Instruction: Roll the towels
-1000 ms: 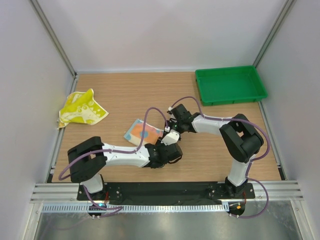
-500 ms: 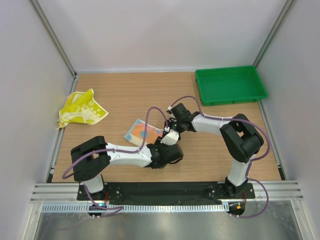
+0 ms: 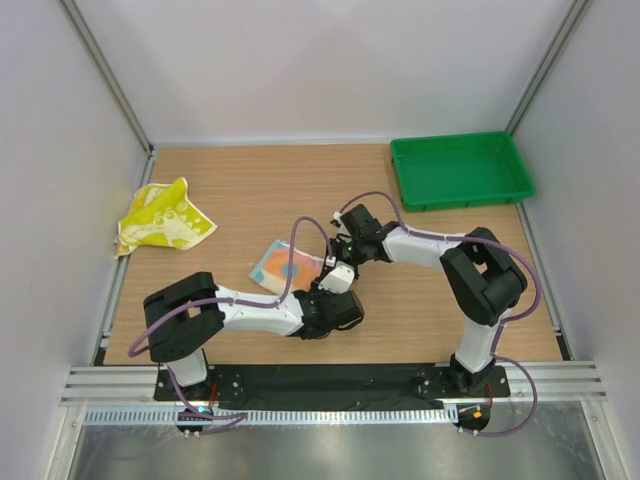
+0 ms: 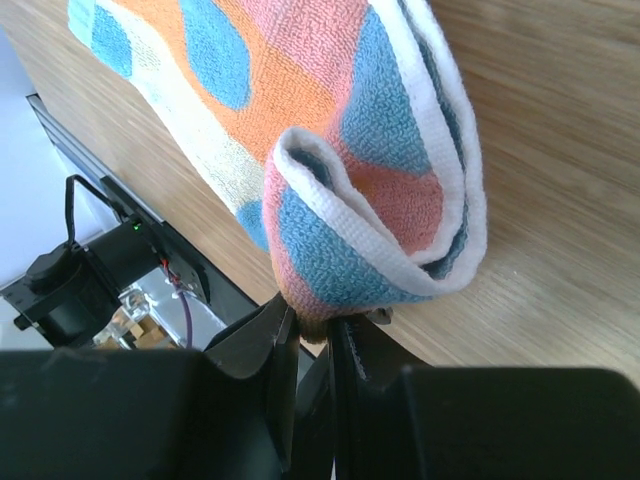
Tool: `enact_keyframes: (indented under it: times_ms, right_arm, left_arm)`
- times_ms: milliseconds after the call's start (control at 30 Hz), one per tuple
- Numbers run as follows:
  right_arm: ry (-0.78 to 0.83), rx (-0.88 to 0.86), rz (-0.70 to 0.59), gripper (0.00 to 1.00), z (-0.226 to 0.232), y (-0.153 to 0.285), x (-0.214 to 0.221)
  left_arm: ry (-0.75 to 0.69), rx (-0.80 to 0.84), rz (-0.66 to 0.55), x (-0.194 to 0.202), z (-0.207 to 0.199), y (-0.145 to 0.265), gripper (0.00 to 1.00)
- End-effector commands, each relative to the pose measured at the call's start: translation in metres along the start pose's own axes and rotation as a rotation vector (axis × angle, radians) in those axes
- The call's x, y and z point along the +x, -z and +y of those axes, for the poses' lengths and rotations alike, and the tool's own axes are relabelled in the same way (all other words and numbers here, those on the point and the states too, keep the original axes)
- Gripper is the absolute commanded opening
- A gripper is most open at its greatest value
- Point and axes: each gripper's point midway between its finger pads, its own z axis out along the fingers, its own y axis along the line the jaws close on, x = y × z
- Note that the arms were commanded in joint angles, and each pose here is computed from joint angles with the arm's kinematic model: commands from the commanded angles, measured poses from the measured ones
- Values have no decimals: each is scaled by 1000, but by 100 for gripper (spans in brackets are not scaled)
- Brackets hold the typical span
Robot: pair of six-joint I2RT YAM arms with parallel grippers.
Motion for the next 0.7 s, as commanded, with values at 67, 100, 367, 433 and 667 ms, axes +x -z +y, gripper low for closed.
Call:
enact_keyframes:
  times_ms: [67,100,367,433,667]
  right_arm:
    - [-3,-94,24,21,27,10,1]
    - [-4,-92,30,21,25,10,3]
    - [-24,-52,30,25,9,10,7]
    - [-15,-54,24,30,7,10,5]
    - [-18,5,4,64,-16,8,-9]
  left_arm:
    - [19,9,16,13,-2,-7,27]
    - [23,12,18,14,-1,-8,21]
    - [45,151,32,7,-13,3,10]
    - [28,198,47,9,-17,6,9]
    - [25,309,65,9,-27,20,8]
